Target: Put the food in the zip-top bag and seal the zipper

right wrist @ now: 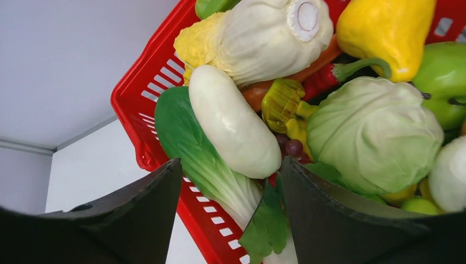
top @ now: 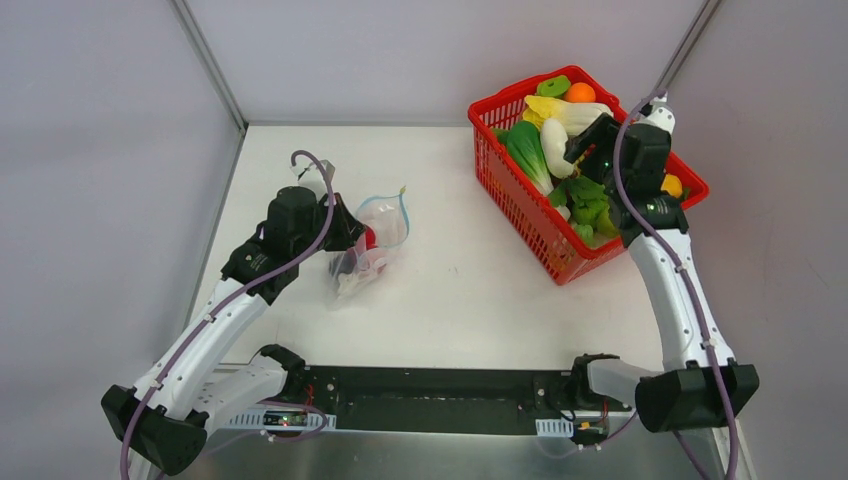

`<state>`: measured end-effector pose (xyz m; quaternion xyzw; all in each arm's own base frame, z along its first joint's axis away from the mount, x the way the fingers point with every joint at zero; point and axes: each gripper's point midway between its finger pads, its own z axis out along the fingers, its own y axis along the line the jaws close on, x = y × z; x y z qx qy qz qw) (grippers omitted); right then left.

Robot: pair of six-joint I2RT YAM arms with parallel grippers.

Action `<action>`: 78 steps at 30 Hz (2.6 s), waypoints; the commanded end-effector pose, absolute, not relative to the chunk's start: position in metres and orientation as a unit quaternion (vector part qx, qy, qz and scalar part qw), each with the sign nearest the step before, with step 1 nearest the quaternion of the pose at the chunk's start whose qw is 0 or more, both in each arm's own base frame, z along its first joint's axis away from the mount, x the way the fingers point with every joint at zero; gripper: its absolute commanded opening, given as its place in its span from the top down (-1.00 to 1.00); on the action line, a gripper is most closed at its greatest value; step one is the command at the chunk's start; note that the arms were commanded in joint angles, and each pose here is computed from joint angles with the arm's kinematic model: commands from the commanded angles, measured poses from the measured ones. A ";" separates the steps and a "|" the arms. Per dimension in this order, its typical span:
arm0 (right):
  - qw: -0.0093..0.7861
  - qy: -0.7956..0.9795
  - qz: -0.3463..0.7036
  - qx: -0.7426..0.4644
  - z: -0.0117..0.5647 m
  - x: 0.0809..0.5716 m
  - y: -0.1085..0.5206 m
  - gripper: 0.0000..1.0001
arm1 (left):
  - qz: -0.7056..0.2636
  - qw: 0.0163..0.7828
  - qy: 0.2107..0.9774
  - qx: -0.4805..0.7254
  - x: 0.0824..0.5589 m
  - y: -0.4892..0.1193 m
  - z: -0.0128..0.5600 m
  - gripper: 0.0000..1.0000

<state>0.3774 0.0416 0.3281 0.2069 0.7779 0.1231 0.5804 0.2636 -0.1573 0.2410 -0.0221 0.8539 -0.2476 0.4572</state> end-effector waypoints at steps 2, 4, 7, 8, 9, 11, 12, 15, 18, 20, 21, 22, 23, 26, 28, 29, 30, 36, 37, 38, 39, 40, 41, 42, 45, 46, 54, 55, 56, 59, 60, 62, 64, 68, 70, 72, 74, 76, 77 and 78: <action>0.544 0.797 0.205 0.163 0.327 0.395 0.068 -0.37 | -0.269 0.470 0.841 -0.009 0.266 -0.164 0.252 1.00; 0.540 0.802 0.201 0.160 0.320 0.402 0.068 -0.41 | -0.271 0.467 0.841 -0.003 0.264 -0.166 0.251 1.00; 0.533 0.808 0.195 0.154 0.312 0.411 0.068 -0.47 | -0.274 0.461 0.844 0.004 0.262 -0.168 0.249 1.00; 0.531 0.811 0.194 0.153 0.309 0.413 0.068 -0.49 | -0.274 0.459 0.845 0.004 0.262 -0.168 0.248 1.00; 0.529 0.813 0.193 0.149 0.306 0.416 0.069 -0.51 | -0.276 0.457 0.846 0.006 0.262 -0.169 0.246 1.00; 0.522 0.819 0.190 0.143 0.299 0.420 0.070 -0.51 | -0.278 0.453 0.847 0.008 0.261 -0.170 0.245 1.00; 0.518 0.822 0.191 0.140 0.295 0.421 0.071 -0.51 | -0.279 0.452 0.847 0.008 0.261 -0.170 0.244 1.00; 0.509 0.827 0.200 0.128 0.290 0.423 0.077 -0.48 | -0.281 0.448 0.848 0.010 0.260 -0.172 0.243 1.00; 0.504 0.832 0.197 0.124 0.282 0.425 0.077 -0.46 | -0.281 0.449 0.848 0.012 0.258 -0.171 0.243 1.00; 0.503 0.835 0.180 0.132 0.277 0.428 0.071 -0.53 | -0.281 0.450 0.848 0.011 0.258 -0.170 0.243 1.00; 0.504 0.835 0.172 0.137 0.275 0.429 0.068 -0.57 | -0.279 0.451 0.848 0.010 0.258 -0.170 0.243 1.00; 0.506 0.835 0.164 0.142 0.275 0.430 0.064 -0.60 | -0.280 0.452 0.847 0.010 0.258 -0.170 0.243 1.00; 0.508 0.834 0.160 0.144 0.275 0.431 0.063 -0.62 | -0.280 0.452 0.847 0.010 0.258 -0.170 0.243 1.00; 0.518 0.830 0.150 0.144 0.272 0.435 0.059 -0.68 | -0.281 0.451 0.847 0.010 0.258 -0.171 0.243 1.00; 0.515 0.832 0.151 0.142 0.270 0.437 0.060 -0.68 | -0.284 0.449 0.847 0.010 0.258 -0.172 0.243 1.00; 0.512 0.833 0.153 0.140 0.267 0.438 0.061 -0.67 | -0.286 0.448 0.847 0.011 0.258 -0.173 0.243 1.00; 0.511 0.834 0.154 0.140 0.266 0.440 0.062 -0.62 | -0.287 0.448 0.847 0.011 0.258 -0.173 0.243 1.00; 0.521 0.825 0.165 0.143 0.272 0.442 0.064 -0.09 | -0.284 0.449 0.847 0.010 0.257 -0.171 0.243 1.00; 0.525 0.823 0.167 0.139 0.274 0.441 0.065 0.02 | -0.283 0.451 0.847 0.010 0.257 -0.171 0.243 1.00; 0.528 0.821 0.167 0.138 0.277 0.440 0.064 0.08 | -0.282 0.451 0.847 0.009 0.257 -0.170 0.242 1.00; 0.533 0.818 0.167 0.138 0.281 0.438 0.064 0.15 | -0.281 0.450 0.847 0.008 0.257 -0.170 0.242 1.00; 0.539 0.813 0.170 0.139 0.286 0.436 0.064 0.19 | -0.282 0.450 0.847 0.008 0.257 -0.170 0.242 1.00; 0.545 0.808 0.173 0.139 0.291 0.434 0.064 0.20 | -0.282 0.450 0.847 0.009 0.257 -0.171 0.241 1.00; 0.551 0.803 0.181 0.139 0.297 0.431 0.065 0.21 | -0.282 0.449 0.848 0.009 0.257 -0.171 0.241 1.00; 0.558 0.793 0.211 0.124 0.309 0.419 0.075 0.23 | -0.283 0.449 0.848 0.008 0.258 -0.171 0.241 1.00; 0.561 0.789 0.218 0.121 0.315 0.413 0.077 0.23 | -0.283 0.448 0.848 0.009 0.258 -0.171 0.241 1.00; 0.581 0.759 0.277 0.099 0.342 0.383 0.093 0.24 | -0.289 0.445 0.848 0.011 0.259 -0.175 0.241 1.00; 0.576 0.756 0.297 0.088 0.346 0.378 0.100 0.24 | -0.290 0.444 0.848 0.010 0.259 -0.175 0.241 1.00; 0.570 0.753 0.320 0.074 0.352 0.373 0.109 0.24 | -0.291 0.443 0.848 0.011 0.259 -0.176 0.241 1.00; 0.550 0.733 0.399 0.029 0.370 0.355 0.137 0.24 | -0.293 0.443 0.847 0.010 0.260 -0.177 0.241 1.00; 0.549 0.721 0.423 0.010 0.379 0.349 0.145 0.24 | -0.294 0.443 0.847 0.010 0.260 -0.177 0.242 1.00; 0.540 0.709 0.454 -0.020 0.386 0.338 0.160 0.25 | -0.295 0.443 0.846 0.010 0.259 -0.177 0.243 1.00; 0.532 0.698 0.476 -0.056 0.391 0.326 0.177 0.24 | -0.296 0.445 0.845 0.010 0.259 -0.177 0.244 1.00; 0.503 0.675 0.522 -0.135 0.393 0.298 0.222 0.24 | -0.311 0.445 0.840 0.019 0.257 -0.182 0.248 1.00; 0.488 0.668 0.536 -0.166 0.391 0.286 0.246 0.24 | -0.328 0.443 0.834 0.032 0.255 -0.188 0.253 1.00; 0.476 0.664 0.545 -0.189 0.385 0.277 0.266 0.24 | -0.351 0.438 0.826 0.048 0.251 -0.197 0.259 1.00; 0.459 0.658 0.559 -0.212 0.379 0.266 0.288 0.24 | -0.372 0.435 0.817 0.061 0.247 -0.204 0.265 1.00; 0.447 0.650 0.573 -0.222 0.374 0.260 0.305 0.24 | -0.390 0.436 0.808 0.071 0.244 -0.209 0.272 1.00; 0.443 0.644 0.580 -0.227 0.372 0.257 0.312 0.24 | -0.398 0.436 0.804 0.077 0.242 -0.212 0.276 1.00; 0.441 0.639 0.587 -0.232 0.371 0.254 0.319 0.24 | -0.404 0.435 0.800 0.082 0.240 -0.213 0.279 1.00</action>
